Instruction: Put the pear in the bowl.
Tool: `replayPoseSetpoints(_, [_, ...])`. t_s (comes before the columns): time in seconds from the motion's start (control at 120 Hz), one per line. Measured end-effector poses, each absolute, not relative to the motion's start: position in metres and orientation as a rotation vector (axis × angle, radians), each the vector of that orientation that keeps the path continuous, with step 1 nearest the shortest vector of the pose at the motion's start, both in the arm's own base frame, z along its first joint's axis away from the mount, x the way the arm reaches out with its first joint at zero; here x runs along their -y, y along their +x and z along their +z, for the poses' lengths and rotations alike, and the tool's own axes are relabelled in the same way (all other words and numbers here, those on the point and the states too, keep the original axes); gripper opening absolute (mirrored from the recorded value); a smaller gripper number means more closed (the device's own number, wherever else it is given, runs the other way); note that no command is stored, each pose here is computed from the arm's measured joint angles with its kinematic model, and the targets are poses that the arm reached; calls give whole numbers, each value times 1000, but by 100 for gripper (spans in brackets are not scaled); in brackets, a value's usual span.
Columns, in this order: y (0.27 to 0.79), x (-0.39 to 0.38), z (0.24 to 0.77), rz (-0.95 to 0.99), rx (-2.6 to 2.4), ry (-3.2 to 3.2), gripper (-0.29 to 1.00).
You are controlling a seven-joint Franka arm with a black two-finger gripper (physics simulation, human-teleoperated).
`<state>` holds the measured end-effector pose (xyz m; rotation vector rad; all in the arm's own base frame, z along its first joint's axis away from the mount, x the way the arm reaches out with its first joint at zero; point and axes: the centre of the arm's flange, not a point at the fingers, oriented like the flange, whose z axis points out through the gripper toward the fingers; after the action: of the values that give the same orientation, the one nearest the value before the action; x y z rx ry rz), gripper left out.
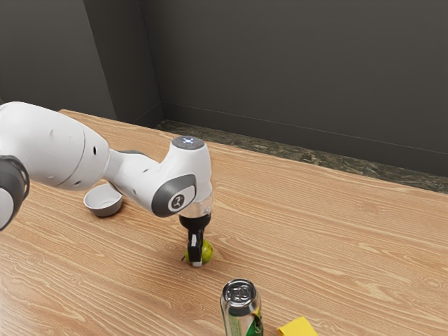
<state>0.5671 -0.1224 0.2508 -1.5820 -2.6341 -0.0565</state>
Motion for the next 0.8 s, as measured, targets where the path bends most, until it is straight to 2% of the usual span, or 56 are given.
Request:
replayPoseSetpoints(0.142, [568, 122, 252, -61, 2651, -1559, 42])
replayPoseSetpoints(0.508, [570, 121, 271, -75, 2692, -1537, 37])
replayPoseSetpoints(0.8, [588, 18, 316, -147, 2858, -1340, 36])
